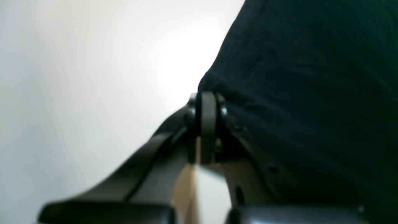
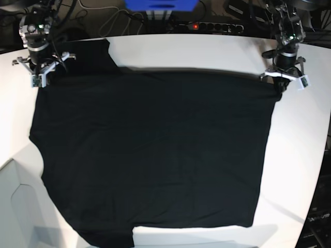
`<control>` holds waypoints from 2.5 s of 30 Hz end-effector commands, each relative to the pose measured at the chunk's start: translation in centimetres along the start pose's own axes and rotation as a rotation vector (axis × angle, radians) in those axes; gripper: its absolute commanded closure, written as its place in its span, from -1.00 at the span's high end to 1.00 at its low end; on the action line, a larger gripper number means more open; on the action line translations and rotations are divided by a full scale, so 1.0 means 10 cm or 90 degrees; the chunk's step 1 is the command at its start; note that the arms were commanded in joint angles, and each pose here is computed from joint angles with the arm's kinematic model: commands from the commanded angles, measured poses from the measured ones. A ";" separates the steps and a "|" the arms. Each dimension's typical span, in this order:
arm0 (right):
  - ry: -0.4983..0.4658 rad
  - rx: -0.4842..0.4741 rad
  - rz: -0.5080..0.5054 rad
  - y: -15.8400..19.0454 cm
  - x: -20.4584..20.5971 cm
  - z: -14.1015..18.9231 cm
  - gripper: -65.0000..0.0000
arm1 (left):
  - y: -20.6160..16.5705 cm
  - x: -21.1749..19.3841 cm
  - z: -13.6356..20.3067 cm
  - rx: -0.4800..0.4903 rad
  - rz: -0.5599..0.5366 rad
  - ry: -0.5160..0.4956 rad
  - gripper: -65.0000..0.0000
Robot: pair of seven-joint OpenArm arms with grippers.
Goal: Fold the T-shirt properly
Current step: 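Lift the shoulder corners and pull them toward the hem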
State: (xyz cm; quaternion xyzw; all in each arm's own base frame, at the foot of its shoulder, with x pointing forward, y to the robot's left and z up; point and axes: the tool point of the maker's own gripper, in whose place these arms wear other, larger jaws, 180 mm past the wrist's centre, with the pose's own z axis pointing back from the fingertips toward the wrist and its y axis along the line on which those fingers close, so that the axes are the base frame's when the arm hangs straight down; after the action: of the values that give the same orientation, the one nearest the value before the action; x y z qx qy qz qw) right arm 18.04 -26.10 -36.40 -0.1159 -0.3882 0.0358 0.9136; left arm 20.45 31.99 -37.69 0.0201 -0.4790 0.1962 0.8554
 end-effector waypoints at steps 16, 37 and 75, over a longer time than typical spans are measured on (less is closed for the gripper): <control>-0.175 -0.021 -0.032 -0.17 1.14 -0.39 -1.00 | -0.40 0.84 -0.30 -0.047 0.034 -0.146 -1.00; -0.183 0.002 -0.076 -0.43 1.78 -1.20 -1.00 | -0.68 1.32 -1.03 -0.044 0.027 -0.141 -1.00; -0.163 0.060 -0.072 -0.20 2.14 -1.60 -1.00 | -1.06 1.60 -1.36 -0.084 0.035 -0.141 -0.95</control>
State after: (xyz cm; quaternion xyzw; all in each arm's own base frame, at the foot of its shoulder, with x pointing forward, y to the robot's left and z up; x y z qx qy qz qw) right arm 43.04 -26.97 -34.21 -0.0386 -0.4734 0.0213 0.8798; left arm 41.77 29.39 -32.39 -0.0363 -0.5561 0.1856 0.8093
